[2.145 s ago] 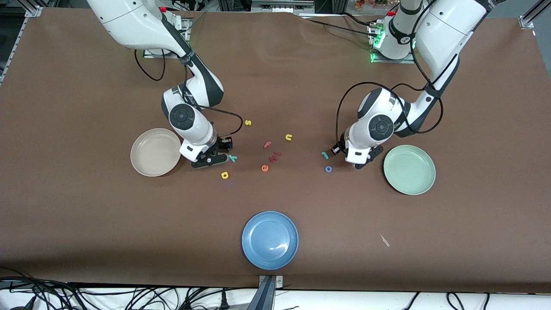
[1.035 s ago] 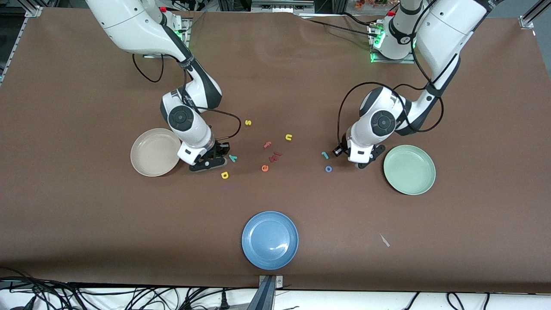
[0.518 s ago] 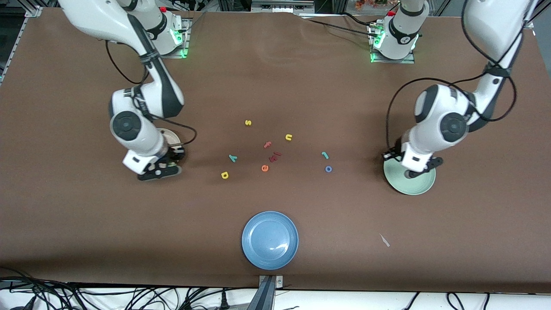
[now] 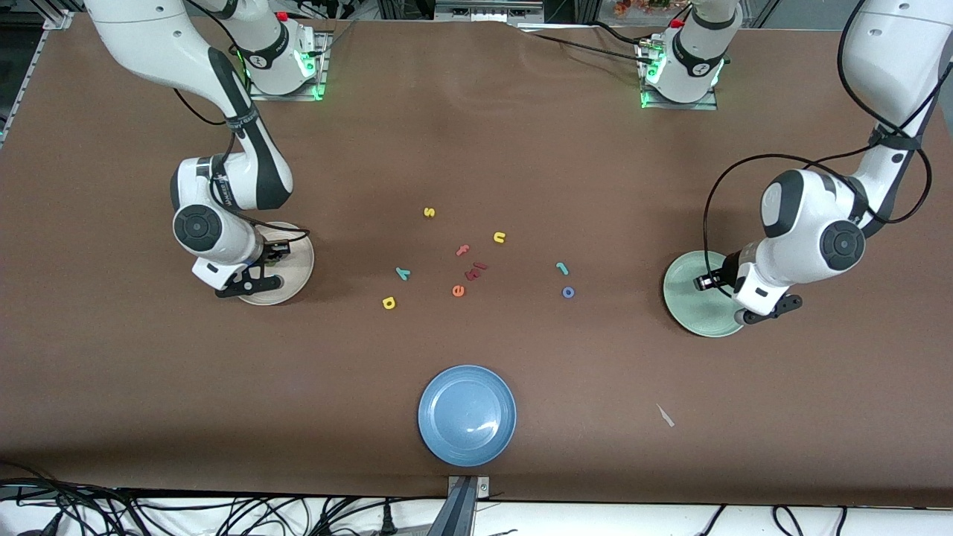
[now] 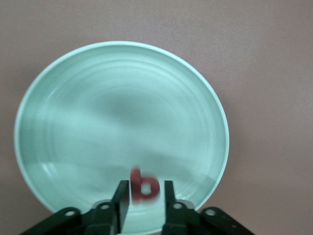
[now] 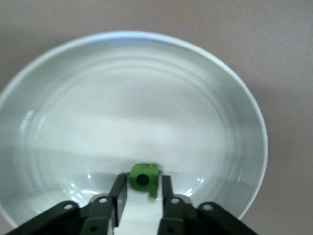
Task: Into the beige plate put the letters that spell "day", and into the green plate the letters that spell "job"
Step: 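Release the q onto the cream plate and the b onto the green plate, then grasp the yellow a and cyan l with the right and left grippers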
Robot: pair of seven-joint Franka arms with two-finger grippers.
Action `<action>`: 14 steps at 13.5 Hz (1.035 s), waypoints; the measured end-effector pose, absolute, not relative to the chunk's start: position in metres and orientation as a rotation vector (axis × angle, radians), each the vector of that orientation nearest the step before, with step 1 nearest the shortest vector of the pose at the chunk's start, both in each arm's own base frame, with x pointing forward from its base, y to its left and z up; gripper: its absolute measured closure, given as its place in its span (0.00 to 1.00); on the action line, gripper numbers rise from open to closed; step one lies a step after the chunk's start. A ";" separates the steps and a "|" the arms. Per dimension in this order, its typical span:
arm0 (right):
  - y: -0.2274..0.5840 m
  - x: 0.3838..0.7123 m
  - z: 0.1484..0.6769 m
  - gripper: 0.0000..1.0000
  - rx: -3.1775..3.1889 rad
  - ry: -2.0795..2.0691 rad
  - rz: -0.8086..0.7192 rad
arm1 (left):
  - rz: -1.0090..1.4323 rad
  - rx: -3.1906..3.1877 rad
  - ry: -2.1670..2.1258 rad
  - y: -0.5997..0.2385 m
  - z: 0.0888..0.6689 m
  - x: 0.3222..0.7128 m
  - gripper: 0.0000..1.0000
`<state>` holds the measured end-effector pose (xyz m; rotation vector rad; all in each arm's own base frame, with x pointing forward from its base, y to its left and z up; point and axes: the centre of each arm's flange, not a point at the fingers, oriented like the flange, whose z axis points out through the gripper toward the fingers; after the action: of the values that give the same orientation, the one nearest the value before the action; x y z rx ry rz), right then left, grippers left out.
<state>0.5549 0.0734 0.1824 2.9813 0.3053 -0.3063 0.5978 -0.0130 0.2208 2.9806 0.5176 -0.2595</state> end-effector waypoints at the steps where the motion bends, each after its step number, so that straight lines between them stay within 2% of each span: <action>1: 0.072 0.556 0.185 0.46 2.984 0.301 -0.299 | -0.259 2.977 0.517 -0.014 0.219 0.600 0.48; 2: 0.074 0.560 0.192 0.38 2.988 0.302 -0.281 | -0.252 2.975 0.521 -0.014 0.221 0.602 0.37; 4: 0.093 0.574 0.219 0.15 3.006 0.298 -0.267 | -0.221 2.956 0.595 -0.022 0.232 0.610 0.17; 6: 0.140 0.588 0.258 0.00 3.043 0.199 -0.266 | -0.196 2.906 0.741 -0.059 0.250 0.618 0.00; 8: 0.195 0.593 0.283 0.00 3.071 0.013 -0.206 | -0.191 2.875 0.837 -0.116 0.263 0.617 0.00; 10: 0.238 0.593 0.284 0.00 3.068 -0.227 -0.157 | -0.192 2.852 0.922 -0.176 0.270 0.612 0.00; 14: 0.287 0.610 0.242 0.04 3.028 -0.712 -0.052 | -0.239 2.786 1.078 -0.247 0.260 0.607 0.04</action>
<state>0.6100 0.2874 0.2421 3.0278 -0.7124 -0.0515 0.6066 -0.2466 0.2604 2.7857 1.0782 -0.2391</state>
